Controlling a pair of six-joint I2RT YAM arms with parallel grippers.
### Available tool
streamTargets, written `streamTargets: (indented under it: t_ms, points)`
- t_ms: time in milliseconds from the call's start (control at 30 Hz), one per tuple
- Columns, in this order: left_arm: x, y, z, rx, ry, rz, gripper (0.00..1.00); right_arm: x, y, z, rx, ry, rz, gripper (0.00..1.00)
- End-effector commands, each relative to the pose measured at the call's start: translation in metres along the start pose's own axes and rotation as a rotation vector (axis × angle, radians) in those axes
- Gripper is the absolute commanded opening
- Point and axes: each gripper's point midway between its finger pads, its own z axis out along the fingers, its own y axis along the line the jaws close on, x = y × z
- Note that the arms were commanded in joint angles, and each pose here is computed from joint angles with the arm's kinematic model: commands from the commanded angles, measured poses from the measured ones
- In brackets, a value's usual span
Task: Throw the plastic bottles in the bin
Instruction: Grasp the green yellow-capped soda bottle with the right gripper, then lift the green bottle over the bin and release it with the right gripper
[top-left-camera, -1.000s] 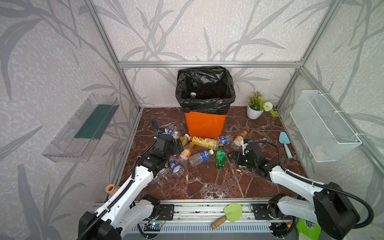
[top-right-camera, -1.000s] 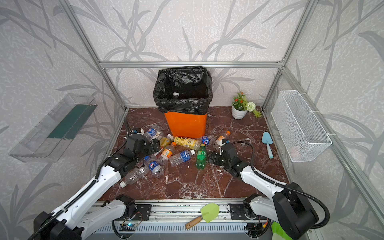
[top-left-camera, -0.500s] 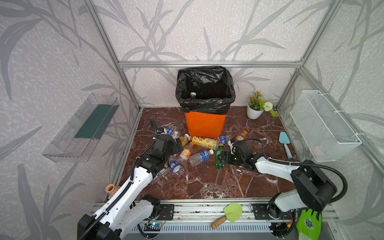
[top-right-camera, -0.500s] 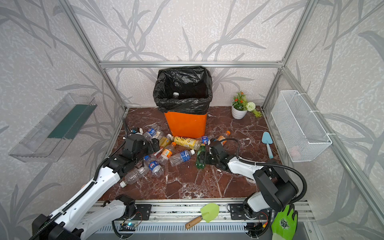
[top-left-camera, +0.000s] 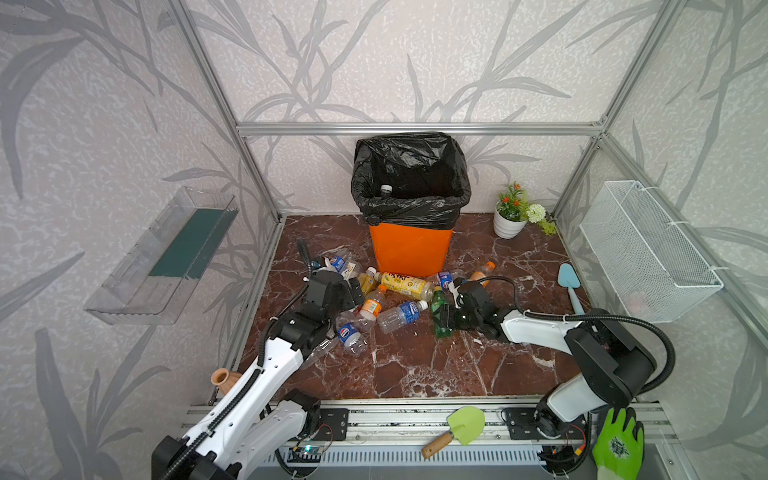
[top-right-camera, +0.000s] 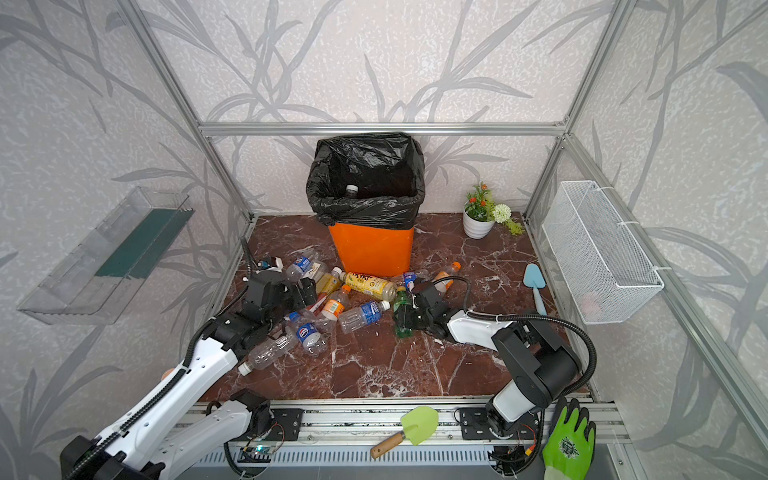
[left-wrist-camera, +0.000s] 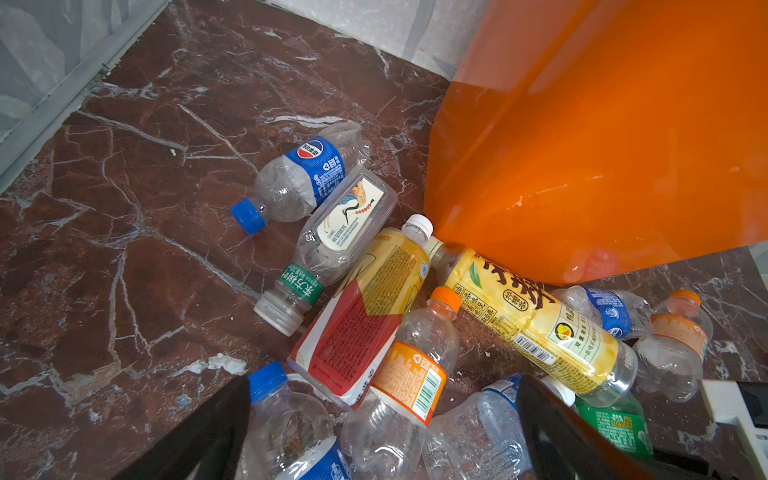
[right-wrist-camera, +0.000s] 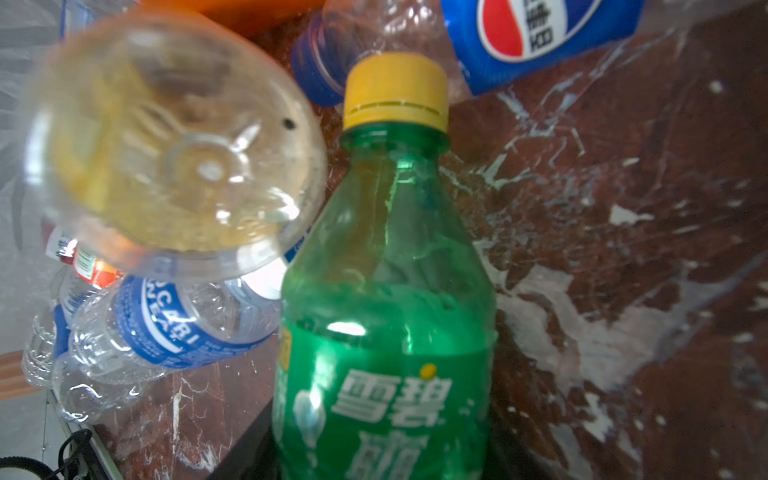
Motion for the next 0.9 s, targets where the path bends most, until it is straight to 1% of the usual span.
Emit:
streamTargets:
  t_ms: [0,167,267,367,400,467,533,633,733,833,867]
  points:
    - [0.004,0.008,-0.002,-0.031,-0.002,0.007,0.99,-0.01,0.012,-0.018,-0.044,-0.075,-0.009,0.55]
    - [0.004,0.008,-0.003,-0.03,-0.006,0.001,0.99,-0.017,0.01,-0.05,-0.043,-0.194,0.01,0.5]
    - [0.003,0.009,-0.003,-0.032,-0.012,-0.006,0.99,-0.03,0.009,-0.082,-0.04,-0.326,0.0,0.49]
    - [0.001,0.012,-0.006,-0.04,-0.032,-0.023,0.99,-0.055,0.024,-0.134,-0.092,-0.541,-0.068,0.49]
    - [0.0,0.014,-0.007,-0.045,-0.041,-0.028,0.99,-0.067,0.033,-0.159,-0.119,-0.64,-0.091,0.49]
    - [-0.002,0.017,-0.01,-0.051,-0.063,-0.041,0.99,-0.087,0.049,-0.213,-0.146,-0.842,-0.18,0.49]
    - [-0.004,0.021,-0.013,-0.055,-0.087,-0.053,0.99,-0.106,0.067,-0.275,-0.166,-1.062,-0.255,0.5]
    - [-0.006,0.025,-0.015,-0.063,-0.113,-0.064,0.99,-0.124,0.096,-0.353,-0.176,-1.296,-0.362,0.51]
    - [-0.007,0.026,-0.018,-0.065,-0.125,-0.065,0.99,-0.142,0.136,-0.404,-0.205,-1.416,-0.477,0.52]
    - [-0.007,0.027,-0.02,-0.063,-0.124,-0.062,0.99,-0.164,0.178,-0.424,-0.253,-1.467,-0.576,0.54]
    - [-0.006,0.026,-0.02,-0.06,-0.122,-0.06,0.99,-0.175,0.194,-0.421,-0.267,-1.456,-0.619,0.54]
